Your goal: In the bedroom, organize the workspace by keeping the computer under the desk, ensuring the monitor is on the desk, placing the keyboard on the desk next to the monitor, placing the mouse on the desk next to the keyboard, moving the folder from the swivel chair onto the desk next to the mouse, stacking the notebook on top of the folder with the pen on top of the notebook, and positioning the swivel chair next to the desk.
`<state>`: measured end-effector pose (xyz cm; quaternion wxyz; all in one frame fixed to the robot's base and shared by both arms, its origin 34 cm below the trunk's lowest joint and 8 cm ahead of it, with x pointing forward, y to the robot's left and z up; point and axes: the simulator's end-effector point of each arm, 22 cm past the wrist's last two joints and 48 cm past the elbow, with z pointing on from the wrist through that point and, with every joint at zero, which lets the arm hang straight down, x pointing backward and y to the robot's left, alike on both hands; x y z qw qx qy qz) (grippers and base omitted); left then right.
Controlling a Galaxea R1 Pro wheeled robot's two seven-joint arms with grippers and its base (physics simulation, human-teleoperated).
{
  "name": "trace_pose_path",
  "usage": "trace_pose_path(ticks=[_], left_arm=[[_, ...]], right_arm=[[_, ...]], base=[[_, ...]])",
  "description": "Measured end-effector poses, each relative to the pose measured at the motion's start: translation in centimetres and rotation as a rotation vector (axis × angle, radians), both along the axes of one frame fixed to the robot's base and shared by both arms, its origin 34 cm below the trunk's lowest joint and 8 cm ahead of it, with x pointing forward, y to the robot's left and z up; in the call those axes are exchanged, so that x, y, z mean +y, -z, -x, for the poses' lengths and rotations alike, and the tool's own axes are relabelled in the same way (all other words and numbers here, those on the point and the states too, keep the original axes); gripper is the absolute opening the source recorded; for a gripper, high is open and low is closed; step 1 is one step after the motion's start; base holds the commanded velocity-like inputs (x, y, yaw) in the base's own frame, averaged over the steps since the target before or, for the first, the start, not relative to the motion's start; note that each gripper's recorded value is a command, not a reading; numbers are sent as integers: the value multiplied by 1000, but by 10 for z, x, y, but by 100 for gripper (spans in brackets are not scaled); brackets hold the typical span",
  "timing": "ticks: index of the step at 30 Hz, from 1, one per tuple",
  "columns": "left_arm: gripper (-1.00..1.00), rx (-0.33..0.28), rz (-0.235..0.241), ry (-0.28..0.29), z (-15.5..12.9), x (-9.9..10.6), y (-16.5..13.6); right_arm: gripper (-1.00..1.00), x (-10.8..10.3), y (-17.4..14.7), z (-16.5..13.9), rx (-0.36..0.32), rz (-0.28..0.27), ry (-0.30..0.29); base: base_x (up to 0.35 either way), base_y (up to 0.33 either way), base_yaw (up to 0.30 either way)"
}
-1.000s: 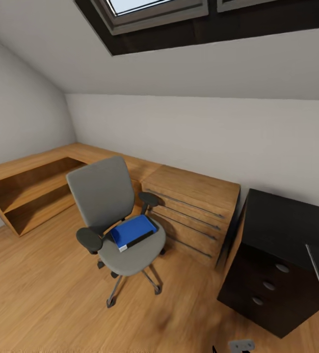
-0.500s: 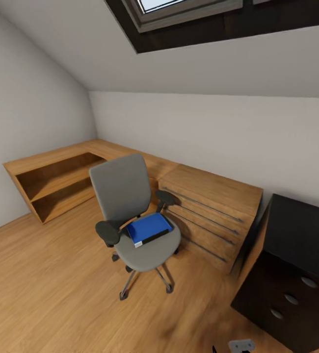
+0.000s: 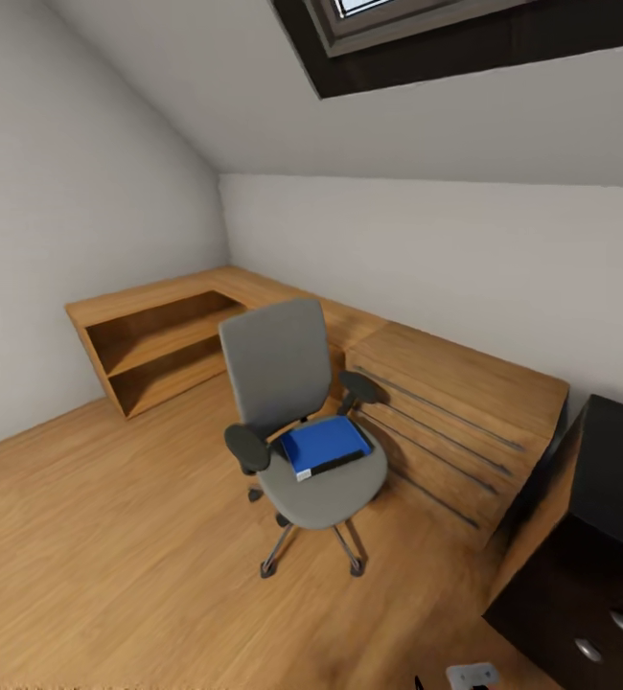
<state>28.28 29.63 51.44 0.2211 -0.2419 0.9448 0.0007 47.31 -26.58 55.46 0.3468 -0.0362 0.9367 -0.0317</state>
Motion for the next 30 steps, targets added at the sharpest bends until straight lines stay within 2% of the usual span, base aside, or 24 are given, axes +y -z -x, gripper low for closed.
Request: trace_pose_path(ticks=[6, 13, 27, 30], left_arm=[[100, 3, 0, 1, 1, 0, 0], [100, 4, 0, 2, 2, 0, 1], [100, 4, 0, 3, 1, 0, 1], [100, 4, -2, 3, 1, 1, 1]], right_arm=[[100, 0, 1, 1, 4, 0, 0], [100, 0, 2, 2, 5, 0, 1], [100, -1, 1, 0, 2, 0, 1], [100, 5, -9, -23, -44, -18, 15]], base=[[227, 190, 212], [220, 143, 44], [21, 9, 2], [0, 0, 0]])
